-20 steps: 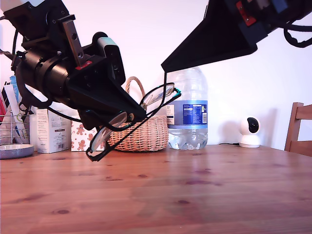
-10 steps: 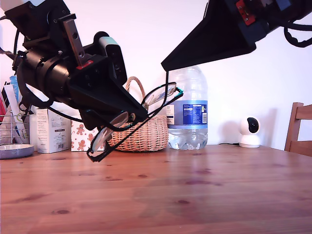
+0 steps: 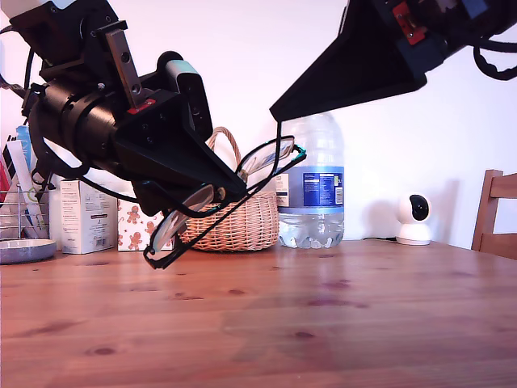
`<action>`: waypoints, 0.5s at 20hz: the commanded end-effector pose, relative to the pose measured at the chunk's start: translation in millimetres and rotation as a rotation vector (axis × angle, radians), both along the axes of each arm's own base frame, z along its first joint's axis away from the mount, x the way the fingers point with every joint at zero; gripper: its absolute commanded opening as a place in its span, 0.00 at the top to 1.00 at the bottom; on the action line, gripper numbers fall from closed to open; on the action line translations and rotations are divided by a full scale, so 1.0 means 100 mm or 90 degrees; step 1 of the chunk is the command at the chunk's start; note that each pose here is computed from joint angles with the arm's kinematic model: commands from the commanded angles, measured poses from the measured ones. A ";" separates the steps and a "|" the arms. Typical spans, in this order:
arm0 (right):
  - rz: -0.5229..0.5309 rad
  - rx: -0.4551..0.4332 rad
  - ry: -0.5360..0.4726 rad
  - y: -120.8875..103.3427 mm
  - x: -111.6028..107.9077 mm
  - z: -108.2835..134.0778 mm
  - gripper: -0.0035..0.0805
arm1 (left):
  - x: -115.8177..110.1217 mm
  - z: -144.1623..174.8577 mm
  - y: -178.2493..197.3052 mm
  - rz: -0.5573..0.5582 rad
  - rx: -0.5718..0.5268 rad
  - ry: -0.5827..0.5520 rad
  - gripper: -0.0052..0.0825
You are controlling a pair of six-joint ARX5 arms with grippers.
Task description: Pick up the glasses and open them, then place them back on the table
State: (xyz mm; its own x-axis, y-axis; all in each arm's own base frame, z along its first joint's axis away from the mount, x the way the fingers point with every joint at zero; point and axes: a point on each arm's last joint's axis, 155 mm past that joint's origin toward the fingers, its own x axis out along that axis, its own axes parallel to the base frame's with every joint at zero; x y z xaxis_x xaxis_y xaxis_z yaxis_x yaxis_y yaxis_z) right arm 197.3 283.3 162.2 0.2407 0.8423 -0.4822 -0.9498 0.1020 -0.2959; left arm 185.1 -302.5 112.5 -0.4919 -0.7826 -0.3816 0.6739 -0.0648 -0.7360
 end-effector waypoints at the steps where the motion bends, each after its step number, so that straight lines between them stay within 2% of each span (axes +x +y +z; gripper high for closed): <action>1: 0.004 0.001 -0.002 0.01 0.00 0.02 0.87 | 0.02 0.02 -0.03 -0.004 -0.008 -0.005 0.97; 6: 0.005 -0.003 0.001 0.01 -0.01 0.01 0.96 | 0.04 0.05 -0.04 -0.004 -0.009 -0.007 0.97; 10: 0.009 -0.006 0.001 0.01 -0.03 -0.01 0.97 | 0.05 0.05 -0.05 -0.004 -0.009 -0.008 0.97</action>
State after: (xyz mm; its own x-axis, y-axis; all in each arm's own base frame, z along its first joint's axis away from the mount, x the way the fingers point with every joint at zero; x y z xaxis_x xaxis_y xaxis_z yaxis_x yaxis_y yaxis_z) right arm 197.7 281.6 160.2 0.2426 0.8370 -0.4905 -0.9508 0.1046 -0.2917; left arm 188.7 -304.2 116.9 -0.4877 -0.7823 -0.3876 0.6833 -0.0657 -0.7272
